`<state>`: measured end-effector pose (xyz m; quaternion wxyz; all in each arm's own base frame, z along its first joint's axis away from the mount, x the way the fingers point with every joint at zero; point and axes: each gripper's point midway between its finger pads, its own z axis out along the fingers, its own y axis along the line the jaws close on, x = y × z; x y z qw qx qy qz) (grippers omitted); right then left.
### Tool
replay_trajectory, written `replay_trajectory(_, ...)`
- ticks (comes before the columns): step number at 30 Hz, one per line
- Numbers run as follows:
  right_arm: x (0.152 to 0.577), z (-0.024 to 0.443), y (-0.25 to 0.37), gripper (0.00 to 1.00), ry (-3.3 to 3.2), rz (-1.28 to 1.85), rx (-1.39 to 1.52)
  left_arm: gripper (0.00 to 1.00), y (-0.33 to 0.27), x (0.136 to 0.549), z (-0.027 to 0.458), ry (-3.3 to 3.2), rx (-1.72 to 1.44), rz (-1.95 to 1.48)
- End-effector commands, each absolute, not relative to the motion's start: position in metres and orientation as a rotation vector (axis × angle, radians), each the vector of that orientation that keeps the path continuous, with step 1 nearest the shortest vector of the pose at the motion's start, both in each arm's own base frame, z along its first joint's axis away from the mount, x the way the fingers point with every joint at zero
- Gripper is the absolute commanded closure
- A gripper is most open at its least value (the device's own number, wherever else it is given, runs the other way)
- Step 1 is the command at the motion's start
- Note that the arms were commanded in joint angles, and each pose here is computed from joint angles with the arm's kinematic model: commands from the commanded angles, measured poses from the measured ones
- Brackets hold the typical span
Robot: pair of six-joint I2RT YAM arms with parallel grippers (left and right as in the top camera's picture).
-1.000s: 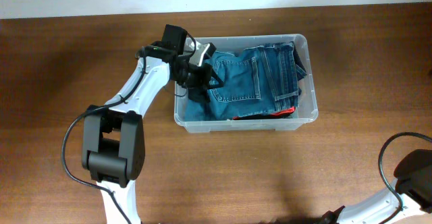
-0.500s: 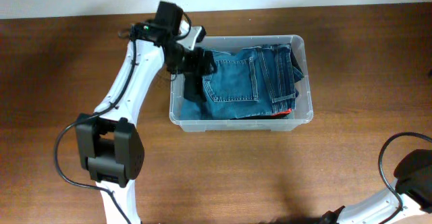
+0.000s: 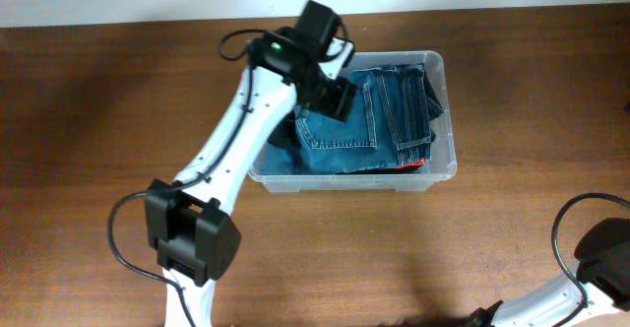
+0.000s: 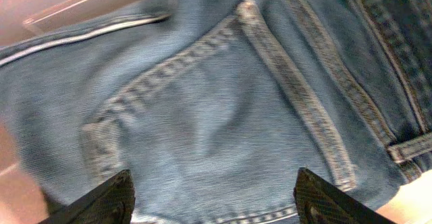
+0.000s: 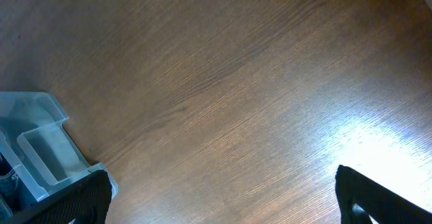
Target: Pack container
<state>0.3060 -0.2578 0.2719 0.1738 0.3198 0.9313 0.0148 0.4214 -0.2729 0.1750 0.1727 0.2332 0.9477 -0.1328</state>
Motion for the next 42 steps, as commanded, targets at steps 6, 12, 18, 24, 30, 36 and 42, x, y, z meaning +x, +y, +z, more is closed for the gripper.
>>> replay_trajectory(6, 0.306, 0.272, -0.258, 0.02, 2.642, 0.039, 0.902, 0.25, -0.299, 0.413, 0.117, 2.779, 0.719, -0.252)
replay_trajectory(12, 0.306, 0.272, -0.258, 0.02, 2.642, 0.039, 0.902, 0.24, -0.294, 0.387, -0.031, 3.104, 0.764, -0.194)
replay_trajectory(18, 0.306, 0.272, -0.258, 0.02, 2.641, 0.039, 0.902, 0.16, -0.279, 0.366, -0.077, 3.237, 0.781, -0.118)
replay_trajectory(24, 0.306, 0.272, -0.258, 0.02, 2.642, 0.039, 0.902, 0.14, -0.282, 0.369, -0.068, 3.224, 0.779, -0.125)
replay_trajectory(30, 0.306, 0.272, -0.258, 0.02, 2.642, 0.039, 0.902, 0.13, -0.293, 0.396, 0.009, 3.136, 0.692, -0.126)
replay_trajectory(36, 0.306, 0.272, -0.258, 0.02, 2.642, 0.039, 0.902, 0.01, -0.315, 0.436, 0.119, 2.884, 0.499, -0.260)
replay_trajectory(42, 0.306, 0.272, -0.258, 0.02, 2.641, 0.039, 0.902, 0.01, -0.319, 0.435, 0.124, 2.871, 0.491, -0.266)
